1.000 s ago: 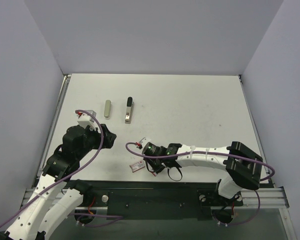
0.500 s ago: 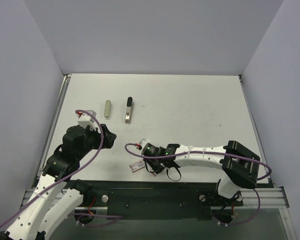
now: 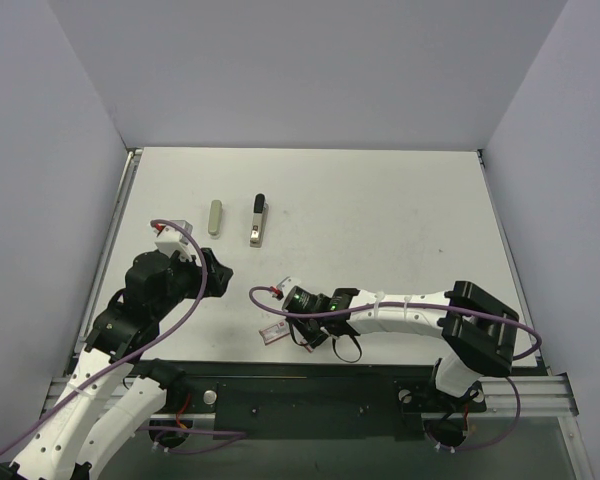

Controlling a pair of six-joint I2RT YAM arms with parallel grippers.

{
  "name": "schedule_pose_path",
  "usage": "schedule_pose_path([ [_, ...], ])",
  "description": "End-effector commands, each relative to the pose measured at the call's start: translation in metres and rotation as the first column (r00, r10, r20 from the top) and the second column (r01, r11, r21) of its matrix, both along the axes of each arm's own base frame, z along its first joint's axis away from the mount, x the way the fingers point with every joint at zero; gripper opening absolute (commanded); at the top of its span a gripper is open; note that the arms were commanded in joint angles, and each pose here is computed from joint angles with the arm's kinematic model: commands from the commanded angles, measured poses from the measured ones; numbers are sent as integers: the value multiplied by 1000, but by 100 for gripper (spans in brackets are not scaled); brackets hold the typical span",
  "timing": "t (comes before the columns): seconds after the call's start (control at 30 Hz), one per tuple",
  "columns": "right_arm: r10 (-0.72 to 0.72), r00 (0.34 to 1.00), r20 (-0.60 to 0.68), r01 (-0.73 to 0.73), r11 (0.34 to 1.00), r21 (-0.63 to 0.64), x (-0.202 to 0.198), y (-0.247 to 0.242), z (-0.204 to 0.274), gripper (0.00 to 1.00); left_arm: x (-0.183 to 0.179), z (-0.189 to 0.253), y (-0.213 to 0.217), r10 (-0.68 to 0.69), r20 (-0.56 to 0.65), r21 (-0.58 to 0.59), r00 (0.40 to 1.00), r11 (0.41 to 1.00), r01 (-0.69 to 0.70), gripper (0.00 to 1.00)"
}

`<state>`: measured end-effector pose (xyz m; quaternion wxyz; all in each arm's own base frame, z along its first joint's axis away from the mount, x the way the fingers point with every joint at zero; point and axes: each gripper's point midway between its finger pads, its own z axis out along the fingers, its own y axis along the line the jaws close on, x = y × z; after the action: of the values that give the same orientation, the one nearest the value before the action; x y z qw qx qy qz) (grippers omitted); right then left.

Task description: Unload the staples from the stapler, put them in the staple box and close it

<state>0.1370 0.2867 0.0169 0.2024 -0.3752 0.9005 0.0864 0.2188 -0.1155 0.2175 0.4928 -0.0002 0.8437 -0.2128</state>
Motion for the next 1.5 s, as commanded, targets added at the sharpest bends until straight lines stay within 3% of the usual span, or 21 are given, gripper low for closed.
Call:
schedule_pose_path([
  [0.0, -17, 1000, 12, 18, 999, -33, 1, -6, -6, 9, 2, 7, -1, 3, 21, -22, 1000, 1000, -3, 84],
  [1.47, -21, 999, 25, 22, 1000, -19, -4, -13, 2, 8, 2, 6, -1, 5, 17, -19, 1000, 1000, -4, 84],
])
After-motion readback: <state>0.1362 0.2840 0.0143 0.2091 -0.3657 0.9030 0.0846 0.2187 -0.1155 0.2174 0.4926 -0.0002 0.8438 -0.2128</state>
